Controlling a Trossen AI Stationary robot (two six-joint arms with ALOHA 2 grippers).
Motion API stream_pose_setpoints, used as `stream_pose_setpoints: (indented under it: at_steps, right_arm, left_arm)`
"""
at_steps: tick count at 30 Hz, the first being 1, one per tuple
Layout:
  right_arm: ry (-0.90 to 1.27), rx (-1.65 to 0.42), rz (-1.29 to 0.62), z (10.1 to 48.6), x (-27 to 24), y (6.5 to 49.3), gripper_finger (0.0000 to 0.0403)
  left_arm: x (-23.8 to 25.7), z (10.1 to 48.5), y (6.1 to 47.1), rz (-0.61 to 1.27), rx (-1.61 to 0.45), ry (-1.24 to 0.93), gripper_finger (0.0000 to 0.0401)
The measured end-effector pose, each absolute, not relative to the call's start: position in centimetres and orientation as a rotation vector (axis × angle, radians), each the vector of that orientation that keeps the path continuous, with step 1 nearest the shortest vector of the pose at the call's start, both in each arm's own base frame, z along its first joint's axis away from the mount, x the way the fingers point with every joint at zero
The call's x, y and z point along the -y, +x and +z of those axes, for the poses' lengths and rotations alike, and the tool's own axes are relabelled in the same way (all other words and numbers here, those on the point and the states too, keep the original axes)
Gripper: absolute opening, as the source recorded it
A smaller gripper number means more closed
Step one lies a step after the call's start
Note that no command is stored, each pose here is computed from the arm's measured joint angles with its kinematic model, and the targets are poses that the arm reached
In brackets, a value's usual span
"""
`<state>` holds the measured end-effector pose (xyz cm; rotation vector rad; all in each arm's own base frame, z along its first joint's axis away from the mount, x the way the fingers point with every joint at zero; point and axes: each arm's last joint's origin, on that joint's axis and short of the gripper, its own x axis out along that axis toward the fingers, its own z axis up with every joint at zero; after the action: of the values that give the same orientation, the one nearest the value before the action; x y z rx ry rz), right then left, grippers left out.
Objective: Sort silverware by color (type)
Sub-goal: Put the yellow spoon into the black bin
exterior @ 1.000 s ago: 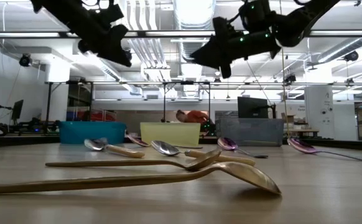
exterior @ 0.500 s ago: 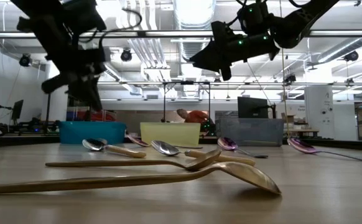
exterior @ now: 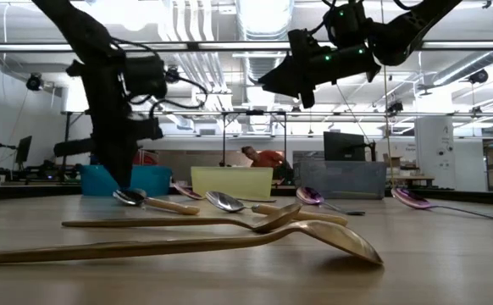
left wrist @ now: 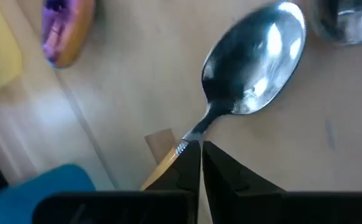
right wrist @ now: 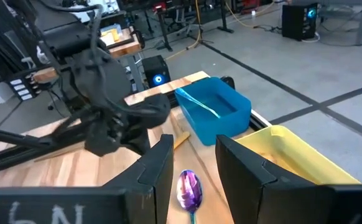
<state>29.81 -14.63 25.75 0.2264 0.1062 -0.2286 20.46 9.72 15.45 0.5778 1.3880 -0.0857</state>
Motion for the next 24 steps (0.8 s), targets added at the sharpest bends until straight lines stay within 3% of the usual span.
stream_pose_setpoints:
  at_steps: [13, 24]
  right_arm:
    - [0.202, -0.108, -0.236, 25.8, 14.9, 29.7, 0.0112]
    - [0.166, -0.128, -0.235, 25.6, 14.9, 29.6, 0.0112]
  left_arm:
    - [-10.8, 15.3, 22.4, -0.133, -1.48, 0.543, 0.0008]
    - [-10.7, 15.2, 22.3, -0.171, -1.482, 0.581, 0.0103]
